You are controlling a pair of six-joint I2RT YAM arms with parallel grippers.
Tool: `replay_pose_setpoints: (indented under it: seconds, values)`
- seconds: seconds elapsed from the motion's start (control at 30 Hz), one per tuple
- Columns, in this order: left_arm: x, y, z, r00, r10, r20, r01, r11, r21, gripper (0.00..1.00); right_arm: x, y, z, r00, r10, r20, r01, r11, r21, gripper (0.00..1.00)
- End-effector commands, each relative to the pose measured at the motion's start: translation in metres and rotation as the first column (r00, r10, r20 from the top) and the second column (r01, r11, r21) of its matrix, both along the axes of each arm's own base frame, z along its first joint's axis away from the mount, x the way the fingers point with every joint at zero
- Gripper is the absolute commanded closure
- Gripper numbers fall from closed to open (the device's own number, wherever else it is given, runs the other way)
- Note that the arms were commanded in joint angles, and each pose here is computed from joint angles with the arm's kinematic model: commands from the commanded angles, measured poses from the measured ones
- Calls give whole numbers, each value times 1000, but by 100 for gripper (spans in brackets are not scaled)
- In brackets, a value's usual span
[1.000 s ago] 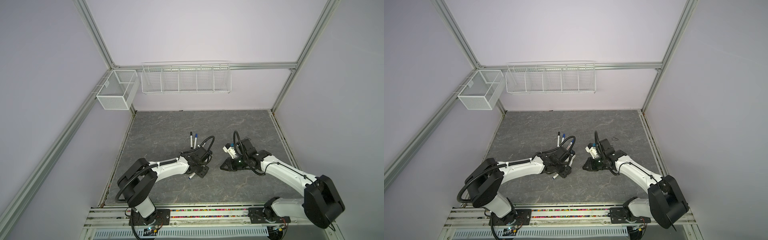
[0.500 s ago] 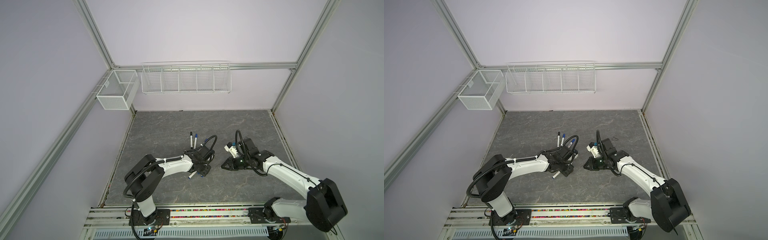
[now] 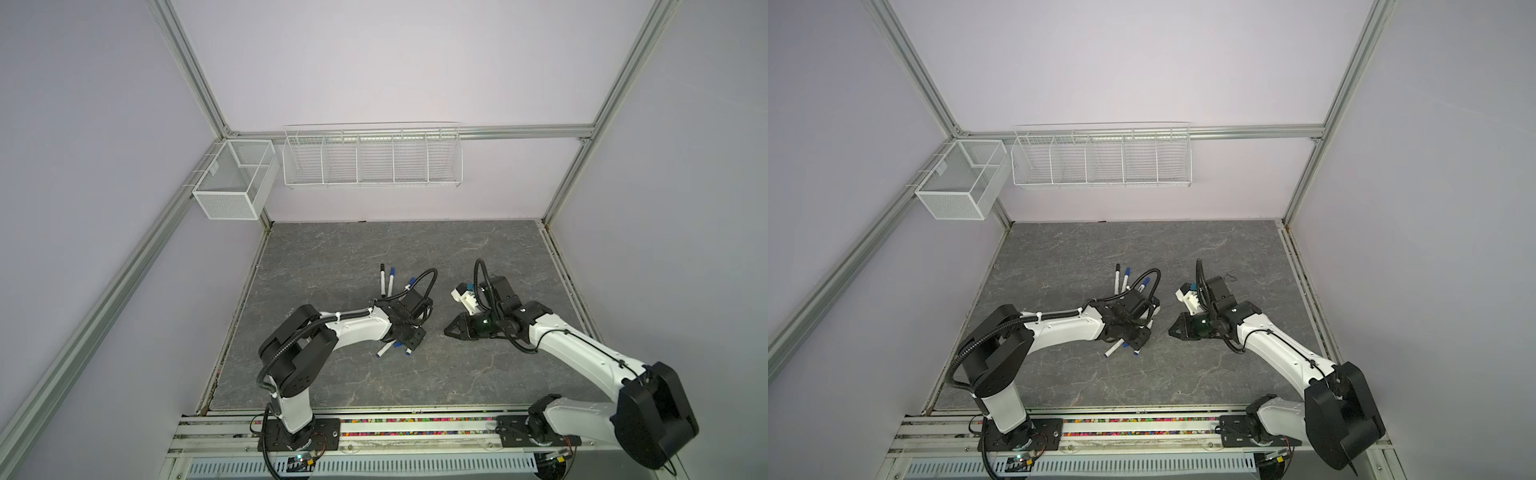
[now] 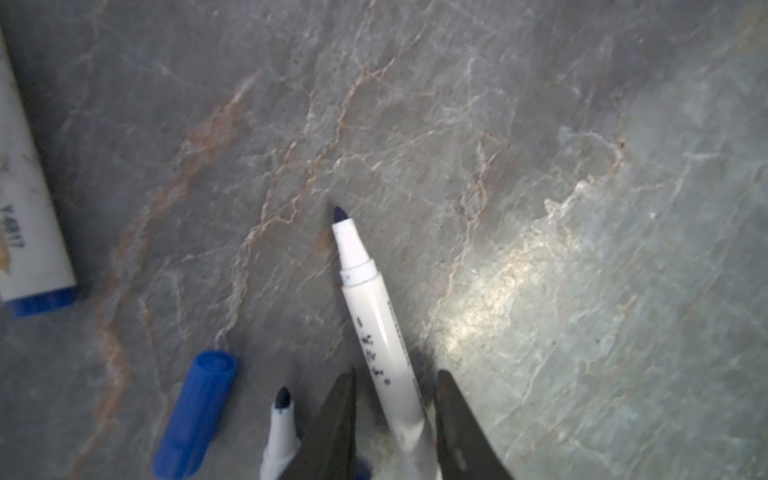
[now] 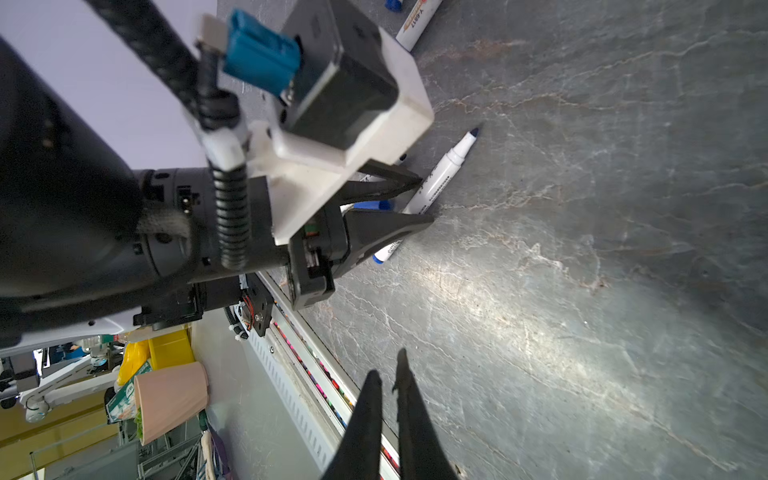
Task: Insert the pens into the pen caps
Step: 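Lift the white marker upright with the left gripper while the right gripper approaches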
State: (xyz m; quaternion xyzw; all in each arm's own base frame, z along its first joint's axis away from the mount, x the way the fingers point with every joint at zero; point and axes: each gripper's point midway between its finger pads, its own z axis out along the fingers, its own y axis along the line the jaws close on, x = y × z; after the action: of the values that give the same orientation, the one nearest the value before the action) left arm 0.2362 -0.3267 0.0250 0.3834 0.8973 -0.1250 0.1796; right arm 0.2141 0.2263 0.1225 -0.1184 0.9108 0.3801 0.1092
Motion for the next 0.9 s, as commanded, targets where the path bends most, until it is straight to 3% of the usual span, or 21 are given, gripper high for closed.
replay_pose_setpoints:
  seconds: [0.0,0.13,0.27,0.33,0.43,0.53,0.87]
  values:
    - [-2,-4,-4,1000,-13,-22,14,1000,11,80,-3,-9,-3,1000,-20,2,20,1000,-15,87]
    - [0,-15,10,999,-29,-15,29,999,-46,98,0,-14,-1,999,-45,7,45,999,-10,87]
    - [3,-30,38,999,-44,12,45,989,-141,100,2,-20,0,997,-75,6,75,997,-11,85]
    - [2,-38,56,998,-60,27,64,976,-207,100,4,-20,2,996,-87,10,87,996,-8,77]
    - [-2,-46,77,995,-84,45,94,953,-288,100,7,-17,8,995,-95,15,95,995,21,55]
    - [-6,-50,90,994,-99,52,111,935,-337,100,14,-12,14,994,-110,27,109,993,54,47]
    - [-17,-49,106,989,-134,64,148,905,-398,100,42,7,19,990,-136,35,132,986,106,51]
